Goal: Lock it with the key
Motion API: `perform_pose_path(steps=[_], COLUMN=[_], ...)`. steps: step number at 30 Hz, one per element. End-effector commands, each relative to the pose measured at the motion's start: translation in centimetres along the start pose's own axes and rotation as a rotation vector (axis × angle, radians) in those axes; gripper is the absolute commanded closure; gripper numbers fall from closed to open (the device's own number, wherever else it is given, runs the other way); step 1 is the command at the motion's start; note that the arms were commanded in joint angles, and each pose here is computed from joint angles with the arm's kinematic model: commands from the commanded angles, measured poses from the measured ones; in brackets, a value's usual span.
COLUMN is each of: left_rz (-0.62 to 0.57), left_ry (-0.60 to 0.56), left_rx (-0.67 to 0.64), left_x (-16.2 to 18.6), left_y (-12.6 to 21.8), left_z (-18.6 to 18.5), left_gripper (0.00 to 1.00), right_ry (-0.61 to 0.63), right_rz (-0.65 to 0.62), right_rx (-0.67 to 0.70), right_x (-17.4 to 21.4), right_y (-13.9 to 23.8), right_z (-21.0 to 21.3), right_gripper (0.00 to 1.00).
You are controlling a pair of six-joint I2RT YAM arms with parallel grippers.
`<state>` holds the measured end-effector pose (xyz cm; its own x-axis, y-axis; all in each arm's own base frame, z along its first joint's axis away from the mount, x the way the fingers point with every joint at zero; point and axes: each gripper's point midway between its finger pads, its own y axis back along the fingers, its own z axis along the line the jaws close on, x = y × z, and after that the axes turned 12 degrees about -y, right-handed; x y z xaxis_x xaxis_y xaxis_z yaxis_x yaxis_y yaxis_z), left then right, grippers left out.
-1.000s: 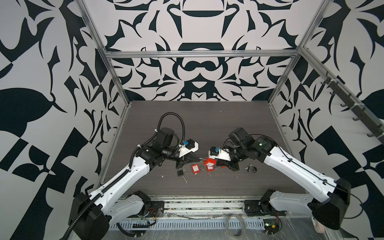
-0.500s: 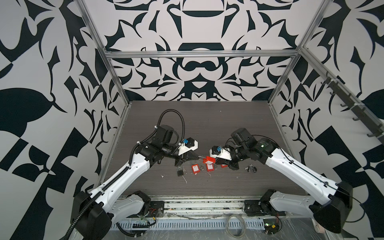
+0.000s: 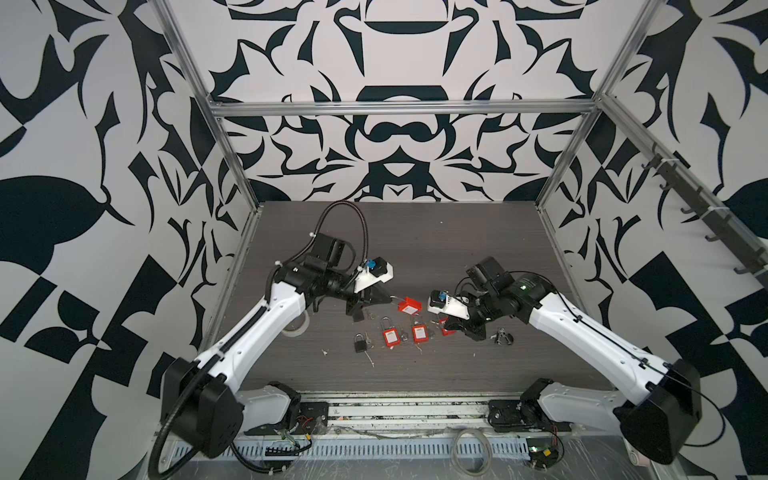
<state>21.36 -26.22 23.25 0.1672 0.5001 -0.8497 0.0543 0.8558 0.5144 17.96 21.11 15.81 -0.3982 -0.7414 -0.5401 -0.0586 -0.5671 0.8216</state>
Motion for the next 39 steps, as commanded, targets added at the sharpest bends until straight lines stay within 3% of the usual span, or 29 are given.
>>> perform_pose_path(steps=[1, 10, 19, 39], left_rz=[0.190, 0.473, 0.570, 0.675], left_ry=[0.072, 0.176, 0.252, 0.288], left_rx=[0.125, 0.218, 0.290, 0.294], left_x=[3.4, 8.9, 12.3, 16.4], left_y=[0.1, -1.0, -2.9, -4.8], left_z=[-1.2, 1.6, 3.6, 5.8], left_gripper=[1.00, 1.00, 1.00, 0.99], right_ry=[-0.114, -0.438, -0.632, -0.774], right_rz=[-0.051, -0.135, -0.149, -0.143], right_rx=[0.060, 0.110, 0.151, 0.089], right_x=[-1.0, -2.9, -3.3, -5.3], right_y=[-0.3, -2.1, -5.1, -10.0], right_z=[-1.5, -4.3, -6.7, -5.9], right_gripper=[1.00, 1.00, 1.00, 1.00])
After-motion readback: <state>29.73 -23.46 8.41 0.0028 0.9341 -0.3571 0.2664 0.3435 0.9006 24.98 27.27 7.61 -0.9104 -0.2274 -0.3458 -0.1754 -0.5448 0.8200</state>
